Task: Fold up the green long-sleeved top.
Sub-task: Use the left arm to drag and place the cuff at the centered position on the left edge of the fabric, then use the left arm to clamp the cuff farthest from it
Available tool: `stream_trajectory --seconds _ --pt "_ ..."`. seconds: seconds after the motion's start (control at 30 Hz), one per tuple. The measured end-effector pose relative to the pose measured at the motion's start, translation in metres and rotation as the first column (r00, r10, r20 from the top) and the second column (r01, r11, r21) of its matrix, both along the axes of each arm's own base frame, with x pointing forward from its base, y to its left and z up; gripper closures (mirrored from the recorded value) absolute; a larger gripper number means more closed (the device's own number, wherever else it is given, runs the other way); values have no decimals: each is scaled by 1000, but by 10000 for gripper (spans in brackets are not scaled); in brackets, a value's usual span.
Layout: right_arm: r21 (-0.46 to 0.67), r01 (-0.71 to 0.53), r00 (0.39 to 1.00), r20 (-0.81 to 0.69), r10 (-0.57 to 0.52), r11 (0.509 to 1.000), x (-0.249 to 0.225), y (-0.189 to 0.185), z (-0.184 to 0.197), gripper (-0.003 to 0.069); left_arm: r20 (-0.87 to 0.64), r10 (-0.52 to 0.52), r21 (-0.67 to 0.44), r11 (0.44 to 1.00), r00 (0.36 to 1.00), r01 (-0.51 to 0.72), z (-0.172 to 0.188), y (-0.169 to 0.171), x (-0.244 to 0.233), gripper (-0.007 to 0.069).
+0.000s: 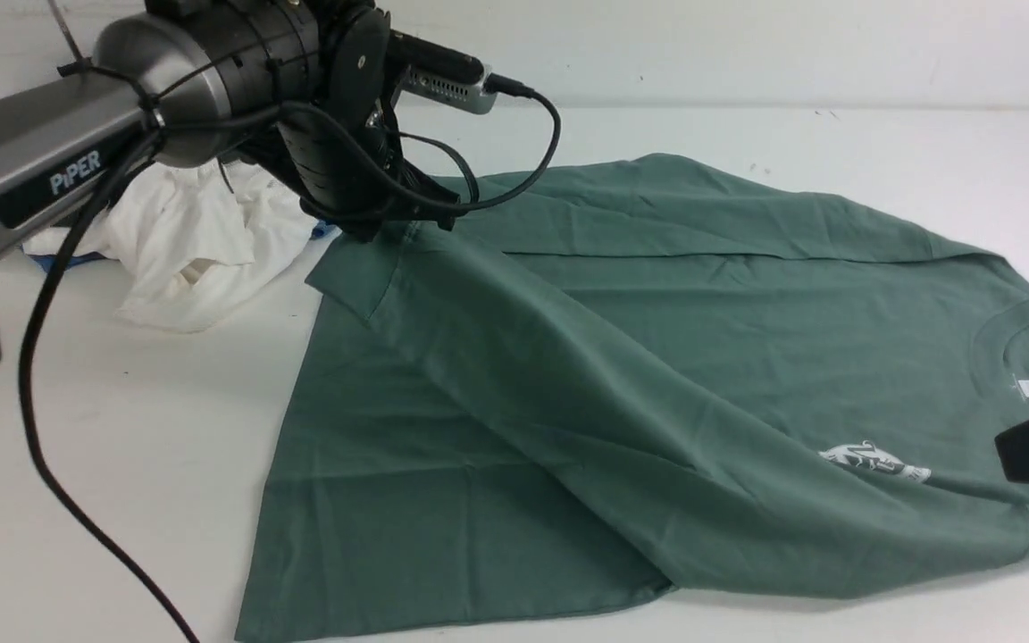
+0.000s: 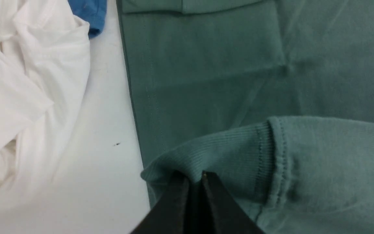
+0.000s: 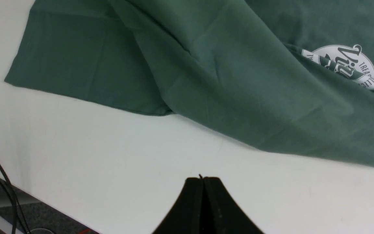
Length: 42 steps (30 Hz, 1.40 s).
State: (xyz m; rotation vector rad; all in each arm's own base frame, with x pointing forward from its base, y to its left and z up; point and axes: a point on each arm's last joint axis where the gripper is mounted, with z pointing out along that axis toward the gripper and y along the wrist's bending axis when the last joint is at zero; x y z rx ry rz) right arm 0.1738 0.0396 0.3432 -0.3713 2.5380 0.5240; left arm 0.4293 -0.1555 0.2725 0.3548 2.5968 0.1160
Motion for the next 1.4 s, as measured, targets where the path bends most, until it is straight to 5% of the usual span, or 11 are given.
stream_trajectory --seconds 0.6,0.83,1.0,1.2,1.4 --pt "6 0 1000 0 0 1000 0 0 0 673 -119 88 35 996 989 -85 -69 19 51 606" --pt "6 0 1000 0 0 1000 0 0 0 673 -133 88 75 994 987 -78 -82 21 54 497" --pt "6 0 1000 0 0 1000 0 0 0 673 -159 116 112 989 980 -99 -68 24 53 392" --pt "6 0 1000 0 0 1000 0 0 0 673 -102 138 97 987 985 -128 -34 25 57 377" --pt "6 0 1000 0 0 1000 0 0 0 673 4 230 -84 970 973 -229 3 34 68 377"
